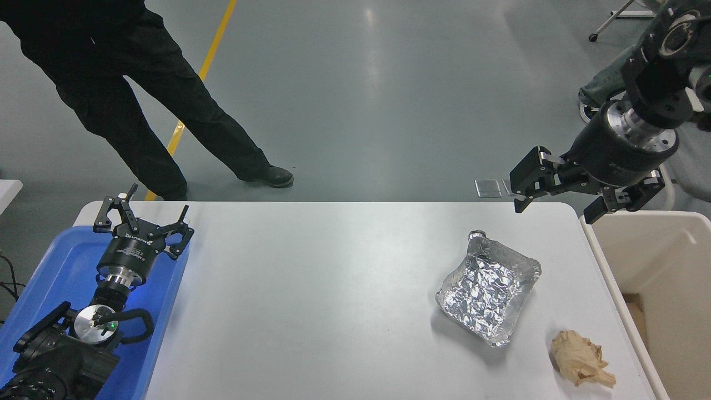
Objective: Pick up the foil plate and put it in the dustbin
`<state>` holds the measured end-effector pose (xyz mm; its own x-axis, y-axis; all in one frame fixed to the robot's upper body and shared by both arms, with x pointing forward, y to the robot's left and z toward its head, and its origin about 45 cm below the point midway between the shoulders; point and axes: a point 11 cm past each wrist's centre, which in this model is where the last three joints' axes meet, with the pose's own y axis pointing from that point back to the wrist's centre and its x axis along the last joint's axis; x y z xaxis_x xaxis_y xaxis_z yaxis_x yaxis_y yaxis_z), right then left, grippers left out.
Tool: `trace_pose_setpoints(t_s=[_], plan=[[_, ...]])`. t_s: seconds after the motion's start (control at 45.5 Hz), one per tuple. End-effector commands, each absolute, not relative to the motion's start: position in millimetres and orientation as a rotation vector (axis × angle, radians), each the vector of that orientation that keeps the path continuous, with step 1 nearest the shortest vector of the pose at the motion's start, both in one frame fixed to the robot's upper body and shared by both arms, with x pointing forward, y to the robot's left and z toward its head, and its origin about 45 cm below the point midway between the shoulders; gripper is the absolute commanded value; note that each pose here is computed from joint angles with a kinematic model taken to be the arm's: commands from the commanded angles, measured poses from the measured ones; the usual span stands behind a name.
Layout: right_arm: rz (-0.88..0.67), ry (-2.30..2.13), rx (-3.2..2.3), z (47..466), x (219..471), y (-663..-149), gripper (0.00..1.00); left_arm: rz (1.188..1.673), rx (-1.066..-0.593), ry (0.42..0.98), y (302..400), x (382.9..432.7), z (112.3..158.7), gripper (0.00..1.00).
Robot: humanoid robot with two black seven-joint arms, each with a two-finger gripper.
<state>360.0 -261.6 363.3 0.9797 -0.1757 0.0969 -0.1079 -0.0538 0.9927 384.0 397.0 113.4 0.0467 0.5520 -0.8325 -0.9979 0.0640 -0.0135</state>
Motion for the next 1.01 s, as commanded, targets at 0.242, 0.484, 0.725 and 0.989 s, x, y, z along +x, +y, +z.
trace_pose_setpoints(t_s=[0.242, 0.484, 0.725, 0.989], plan=[[-0.072, -0.445, 1.586, 213, 384, -273, 1.00, 1.367, -0.745, 0.776, 396.8, 383.8, 113.1, 0.99], [-0.106, -0.469, 1.509, 137, 354, -285, 1.00, 1.367, -0.745, 0.776, 396.8, 383.8, 113.1, 0.99], [-0.093, -0.472, 1.450, 92, 345, -296, 0.92, 1.367, -0.745, 0.776, 396.7, 383.8, 113.1, 0.99], [-0.117, -0.522, 1.428, 65, 337, -306, 0.91, 1.368, -0.745, 0.774, 397.5, 383.8, 113.4, 0.99]])
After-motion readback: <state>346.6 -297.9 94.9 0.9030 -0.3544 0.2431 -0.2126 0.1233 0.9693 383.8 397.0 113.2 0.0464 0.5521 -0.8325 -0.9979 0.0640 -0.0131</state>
